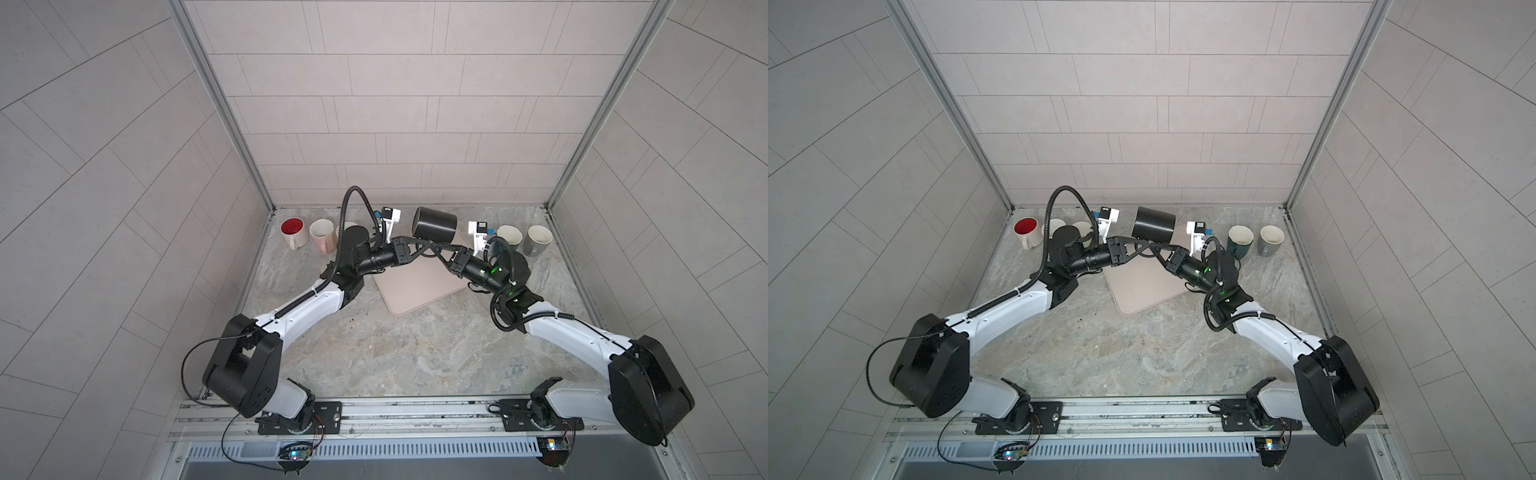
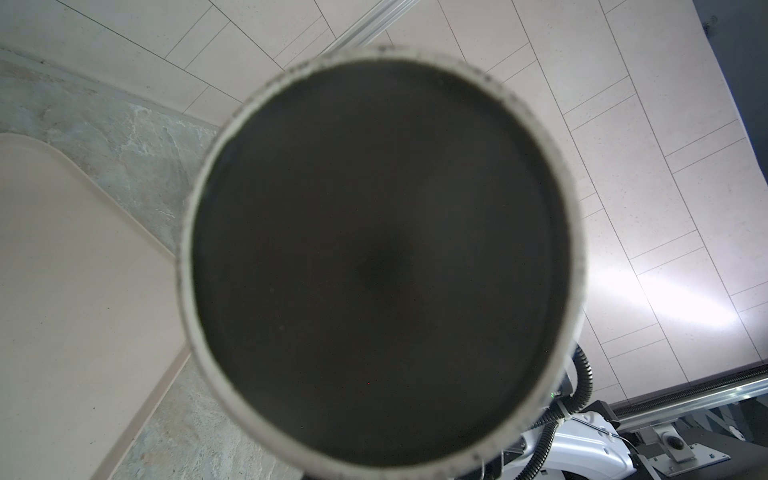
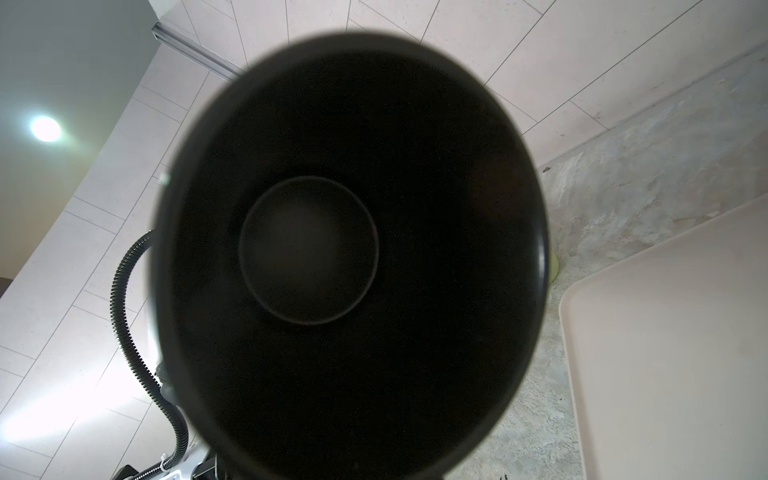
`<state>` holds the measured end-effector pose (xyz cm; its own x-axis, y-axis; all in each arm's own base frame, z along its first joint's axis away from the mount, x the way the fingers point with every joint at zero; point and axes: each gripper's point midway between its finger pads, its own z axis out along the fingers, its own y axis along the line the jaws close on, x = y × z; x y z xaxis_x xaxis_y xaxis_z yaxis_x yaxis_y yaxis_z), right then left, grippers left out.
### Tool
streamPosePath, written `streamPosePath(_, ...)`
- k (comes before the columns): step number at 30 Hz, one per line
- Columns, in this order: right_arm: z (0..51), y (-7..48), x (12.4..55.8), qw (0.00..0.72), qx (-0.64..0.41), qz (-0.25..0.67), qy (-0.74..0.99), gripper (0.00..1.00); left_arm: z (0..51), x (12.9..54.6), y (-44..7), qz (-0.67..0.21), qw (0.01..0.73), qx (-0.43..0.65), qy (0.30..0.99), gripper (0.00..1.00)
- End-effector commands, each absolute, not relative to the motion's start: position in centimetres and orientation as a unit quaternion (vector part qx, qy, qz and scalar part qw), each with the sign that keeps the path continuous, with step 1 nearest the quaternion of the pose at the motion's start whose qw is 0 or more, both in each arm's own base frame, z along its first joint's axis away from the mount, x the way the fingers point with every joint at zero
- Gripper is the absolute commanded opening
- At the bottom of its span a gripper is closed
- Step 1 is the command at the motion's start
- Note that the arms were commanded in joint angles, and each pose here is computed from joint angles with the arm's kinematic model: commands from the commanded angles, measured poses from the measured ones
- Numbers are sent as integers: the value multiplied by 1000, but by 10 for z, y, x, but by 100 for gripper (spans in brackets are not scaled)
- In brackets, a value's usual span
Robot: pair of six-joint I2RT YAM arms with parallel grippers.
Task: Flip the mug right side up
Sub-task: 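Grip the black mug's handle with the right gripper while the left holds it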
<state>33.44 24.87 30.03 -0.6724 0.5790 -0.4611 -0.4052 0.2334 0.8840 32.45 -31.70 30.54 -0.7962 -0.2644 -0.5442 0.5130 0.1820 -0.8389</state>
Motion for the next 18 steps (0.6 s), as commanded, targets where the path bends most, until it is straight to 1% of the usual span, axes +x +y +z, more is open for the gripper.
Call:
streamPosePath(1,326,251,328,429,34,618,658,0,340,312,-325,-664,326,128,660,0)
streamPosePath(8,326,248,325,445,29,590,673,0,342,311,-325,-664,328,128,659,0)
streamPosePath(18,337,253,323,454,33,594,663,0,354,306,-321,-669,337,129,650,0)
